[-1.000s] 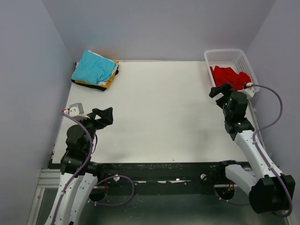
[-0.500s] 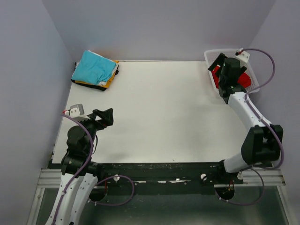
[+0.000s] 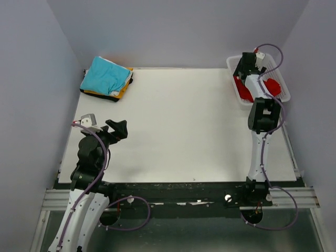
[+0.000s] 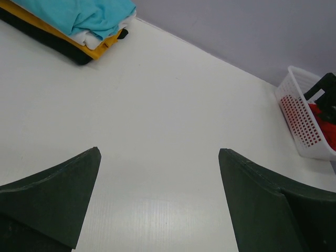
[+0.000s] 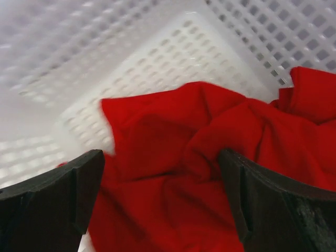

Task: Fold and stack the t-shirts
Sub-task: Grab crumpled tshirt from bin with the right arm, then move the tshirt to the center of the board

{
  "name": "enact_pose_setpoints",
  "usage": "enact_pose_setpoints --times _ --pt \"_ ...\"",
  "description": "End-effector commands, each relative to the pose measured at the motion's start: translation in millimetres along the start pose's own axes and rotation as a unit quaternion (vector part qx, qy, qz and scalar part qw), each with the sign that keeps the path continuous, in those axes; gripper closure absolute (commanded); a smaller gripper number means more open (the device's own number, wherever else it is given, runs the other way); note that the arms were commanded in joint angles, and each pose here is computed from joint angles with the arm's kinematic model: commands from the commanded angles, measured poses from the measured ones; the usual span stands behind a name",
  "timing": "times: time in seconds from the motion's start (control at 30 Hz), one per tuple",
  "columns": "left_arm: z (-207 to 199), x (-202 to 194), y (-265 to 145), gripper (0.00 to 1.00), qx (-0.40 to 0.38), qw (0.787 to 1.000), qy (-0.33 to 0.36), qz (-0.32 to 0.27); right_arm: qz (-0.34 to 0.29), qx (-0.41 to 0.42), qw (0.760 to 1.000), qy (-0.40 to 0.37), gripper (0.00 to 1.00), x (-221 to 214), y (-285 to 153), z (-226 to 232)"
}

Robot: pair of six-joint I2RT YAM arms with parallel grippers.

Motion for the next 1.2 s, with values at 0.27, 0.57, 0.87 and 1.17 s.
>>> enact_pose_setpoints --times 0.27,0.57,0.87,1.17 --pt "0 0 15 0.01 0.015 1.000 0.013 0.007 0.114 0.006 0.993 0.022 0.17 -76 61 -20" --pt "-3 3 9 0.01 0.005 1.000 0.010 0.001 -0.011 0.076 0.994 0.074 0.99 35 -3 -38" --pt "-12 3 -2 0.01 -0.055 0.998 -0.002 0.003 -0.204 0.340 0.910 0.119 0.99 145 -204 -56" --pt "-20 2 -12 0.01 -0.091 0.995 -0.019 0.021 -0.302 0.643 0.703 -0.023 0.99 154 -416 7"
Point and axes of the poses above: each gripper's point midway between its finger pads, its own y axis out along the fingers, its own z axis along the line the jaws close on, x = y × z, the point moved 9 cm from there along -y, back along the fingers, and after that the axes turned 13 degrees about -y, right-handed, at the moved point
